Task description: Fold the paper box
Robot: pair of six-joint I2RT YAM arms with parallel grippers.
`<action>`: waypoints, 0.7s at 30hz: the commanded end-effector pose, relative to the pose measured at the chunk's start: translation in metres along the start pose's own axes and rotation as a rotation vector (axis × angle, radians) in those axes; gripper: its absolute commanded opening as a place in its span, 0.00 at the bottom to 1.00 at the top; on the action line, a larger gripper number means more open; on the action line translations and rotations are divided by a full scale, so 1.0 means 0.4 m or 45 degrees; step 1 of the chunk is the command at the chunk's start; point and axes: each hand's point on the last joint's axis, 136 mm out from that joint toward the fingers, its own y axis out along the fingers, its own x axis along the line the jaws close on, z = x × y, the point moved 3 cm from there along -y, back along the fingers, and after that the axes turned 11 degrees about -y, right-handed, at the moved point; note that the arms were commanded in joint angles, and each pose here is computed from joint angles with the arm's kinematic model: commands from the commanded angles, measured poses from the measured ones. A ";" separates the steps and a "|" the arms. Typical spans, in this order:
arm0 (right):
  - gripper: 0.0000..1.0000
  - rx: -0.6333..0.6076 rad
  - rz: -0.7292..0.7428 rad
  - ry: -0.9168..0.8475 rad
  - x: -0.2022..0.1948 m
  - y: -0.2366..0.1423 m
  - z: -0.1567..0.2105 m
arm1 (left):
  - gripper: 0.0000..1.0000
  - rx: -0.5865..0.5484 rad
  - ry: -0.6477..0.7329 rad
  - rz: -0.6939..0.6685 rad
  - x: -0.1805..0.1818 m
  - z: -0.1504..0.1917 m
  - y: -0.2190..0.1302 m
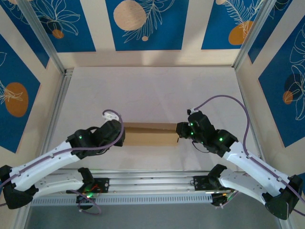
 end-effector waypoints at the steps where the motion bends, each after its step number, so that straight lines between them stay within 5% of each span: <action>1: 0.21 0.261 0.193 -0.046 -0.077 0.022 0.121 | 0.25 0.021 0.050 0.123 -0.031 -0.010 -0.037; 5: 0.21 0.258 0.186 -0.050 -0.074 0.019 0.122 | 0.30 -0.026 -0.021 0.137 -0.030 -0.047 -0.063; 10: 0.21 0.254 0.189 -0.055 -0.076 0.015 0.125 | 0.56 -0.016 -0.194 0.033 0.020 -0.096 -0.035; 21: 0.21 0.252 0.183 -0.057 -0.075 0.008 0.125 | 0.58 0.109 -0.308 0.060 0.017 -0.076 0.089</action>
